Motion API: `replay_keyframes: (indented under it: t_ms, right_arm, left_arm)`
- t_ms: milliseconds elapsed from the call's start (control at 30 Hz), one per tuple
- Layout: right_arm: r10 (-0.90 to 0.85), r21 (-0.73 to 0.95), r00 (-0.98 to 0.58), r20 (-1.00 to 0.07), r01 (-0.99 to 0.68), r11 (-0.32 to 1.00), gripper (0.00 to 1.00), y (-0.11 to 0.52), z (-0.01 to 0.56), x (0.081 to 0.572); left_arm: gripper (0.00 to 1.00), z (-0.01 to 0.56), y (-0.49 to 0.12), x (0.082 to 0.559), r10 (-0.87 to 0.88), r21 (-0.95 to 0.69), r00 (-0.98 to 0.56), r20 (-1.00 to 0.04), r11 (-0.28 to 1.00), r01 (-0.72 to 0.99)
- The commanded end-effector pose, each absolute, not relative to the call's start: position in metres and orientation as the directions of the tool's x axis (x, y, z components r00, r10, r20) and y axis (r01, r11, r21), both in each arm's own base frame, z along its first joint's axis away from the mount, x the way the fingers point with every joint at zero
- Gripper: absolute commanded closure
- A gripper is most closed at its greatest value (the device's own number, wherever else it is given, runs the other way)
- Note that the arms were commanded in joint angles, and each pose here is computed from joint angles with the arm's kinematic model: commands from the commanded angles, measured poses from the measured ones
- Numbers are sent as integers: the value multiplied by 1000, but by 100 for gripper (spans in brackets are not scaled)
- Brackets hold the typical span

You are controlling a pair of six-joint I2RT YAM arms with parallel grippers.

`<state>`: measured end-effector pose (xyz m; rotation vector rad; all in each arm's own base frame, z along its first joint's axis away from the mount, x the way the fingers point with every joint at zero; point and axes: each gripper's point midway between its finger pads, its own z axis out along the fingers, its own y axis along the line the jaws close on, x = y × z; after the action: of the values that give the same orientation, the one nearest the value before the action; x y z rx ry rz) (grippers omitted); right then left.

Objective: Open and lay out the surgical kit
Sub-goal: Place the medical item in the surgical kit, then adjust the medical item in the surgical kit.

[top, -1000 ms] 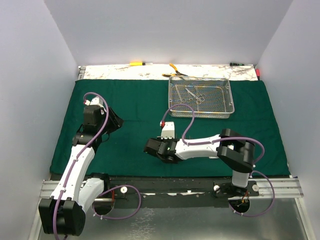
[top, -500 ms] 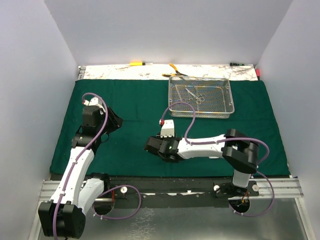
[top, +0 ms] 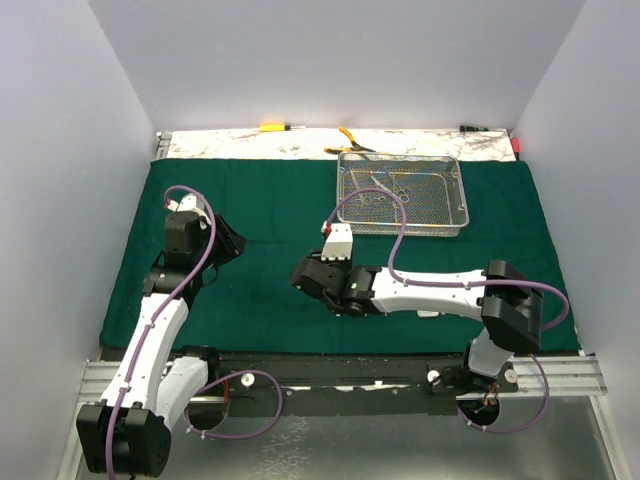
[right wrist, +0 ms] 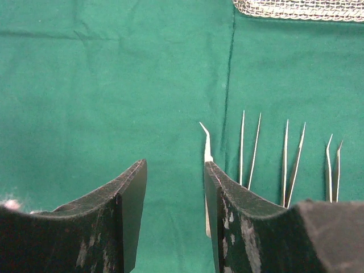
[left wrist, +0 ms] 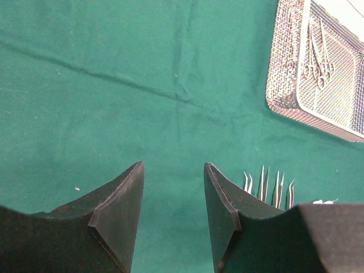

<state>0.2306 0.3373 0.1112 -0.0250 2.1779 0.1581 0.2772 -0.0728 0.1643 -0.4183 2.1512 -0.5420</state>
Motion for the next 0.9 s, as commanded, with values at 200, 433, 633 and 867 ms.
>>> replay_keyframes:
  t_ms: [200, 433, 633, 867]
  right_arm:
    - [-14, 17, -643, -765, -42, 999, 53, 319, 67, 234]
    - [-56, -36, -690, -722, -44, 998, 56, 318, 40, 243]
    - [-62, -20, -722, -689, -66, 998, 67, 321, 21, 247]
    - [-68, 0, -734, -675, -92, 996, 83, 324, 16, 247]
  left_arm:
    - [52, 162, -69, 276, -472, -505, -572, -672, 856, -113]
    - [52, 162, -70, 276, -471, -505, -571, -672, 856, -111]
    - [52, 161, -69, 276, -470, -504, -573, -671, 856, -113]
    - [52, 161, -70, 276, -468, -502, -575, -672, 858, -111]
